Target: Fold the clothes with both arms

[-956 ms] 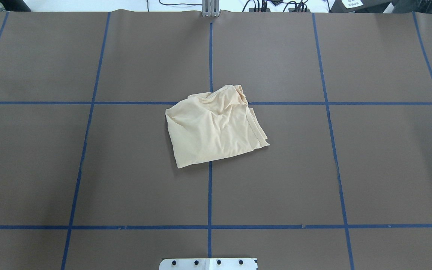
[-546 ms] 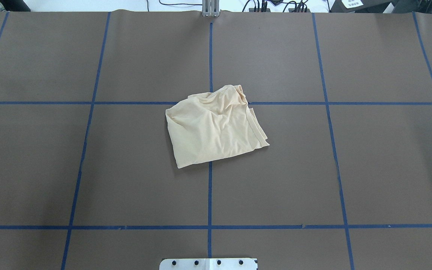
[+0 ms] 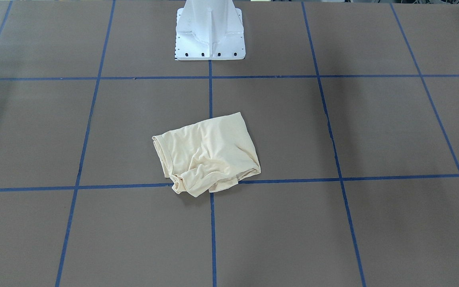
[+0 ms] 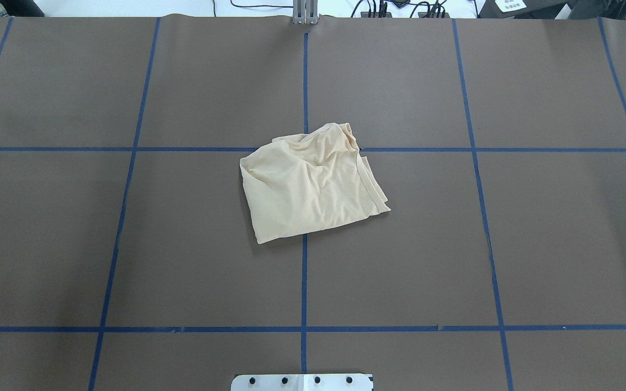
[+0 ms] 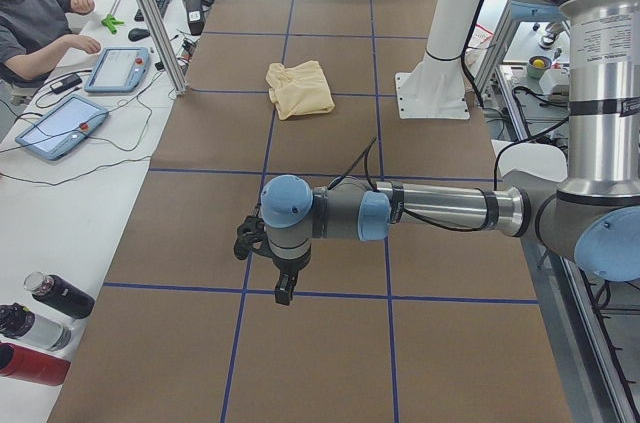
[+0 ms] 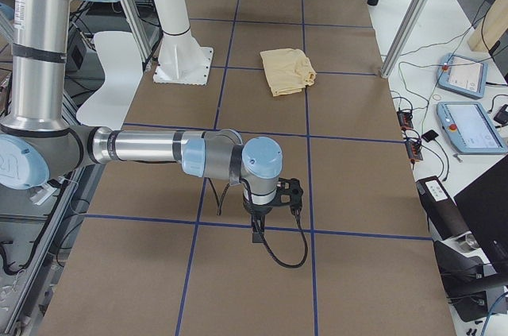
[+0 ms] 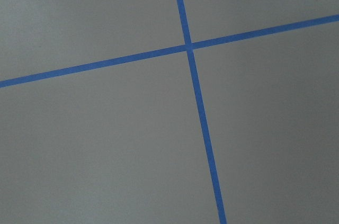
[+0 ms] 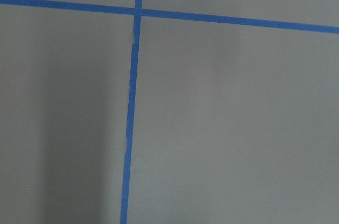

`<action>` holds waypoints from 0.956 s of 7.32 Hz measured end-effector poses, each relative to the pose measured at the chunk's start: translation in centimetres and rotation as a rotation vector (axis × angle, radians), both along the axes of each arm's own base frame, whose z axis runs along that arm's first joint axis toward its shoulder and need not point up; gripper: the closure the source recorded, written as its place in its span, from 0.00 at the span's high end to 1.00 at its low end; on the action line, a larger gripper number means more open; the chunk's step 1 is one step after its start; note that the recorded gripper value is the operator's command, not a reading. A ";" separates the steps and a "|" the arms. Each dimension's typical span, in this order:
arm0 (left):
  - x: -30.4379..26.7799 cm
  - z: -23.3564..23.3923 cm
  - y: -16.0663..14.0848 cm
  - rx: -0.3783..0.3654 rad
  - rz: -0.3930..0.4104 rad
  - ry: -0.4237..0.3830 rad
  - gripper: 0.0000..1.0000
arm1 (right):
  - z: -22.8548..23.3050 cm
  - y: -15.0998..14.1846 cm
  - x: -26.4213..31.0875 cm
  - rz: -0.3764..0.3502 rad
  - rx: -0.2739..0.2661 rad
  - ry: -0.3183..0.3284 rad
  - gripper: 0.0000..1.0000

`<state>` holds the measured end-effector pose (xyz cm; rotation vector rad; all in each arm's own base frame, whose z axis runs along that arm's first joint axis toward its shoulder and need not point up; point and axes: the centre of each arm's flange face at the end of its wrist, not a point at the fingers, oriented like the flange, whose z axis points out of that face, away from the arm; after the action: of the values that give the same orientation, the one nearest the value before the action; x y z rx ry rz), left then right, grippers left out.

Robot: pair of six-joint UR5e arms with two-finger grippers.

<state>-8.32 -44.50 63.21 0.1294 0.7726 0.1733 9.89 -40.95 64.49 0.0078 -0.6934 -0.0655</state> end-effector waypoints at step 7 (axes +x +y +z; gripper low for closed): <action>0.0 0.1 -0.1 0.026 -0.002 0.000 1.00 | -0.3 -0.3 0.0 -0.002 0.012 0.000 1.00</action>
<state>-8.32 -44.61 63.31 0.1550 0.7703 0.1818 9.90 -41.25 64.19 0.0188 -0.6931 -0.0719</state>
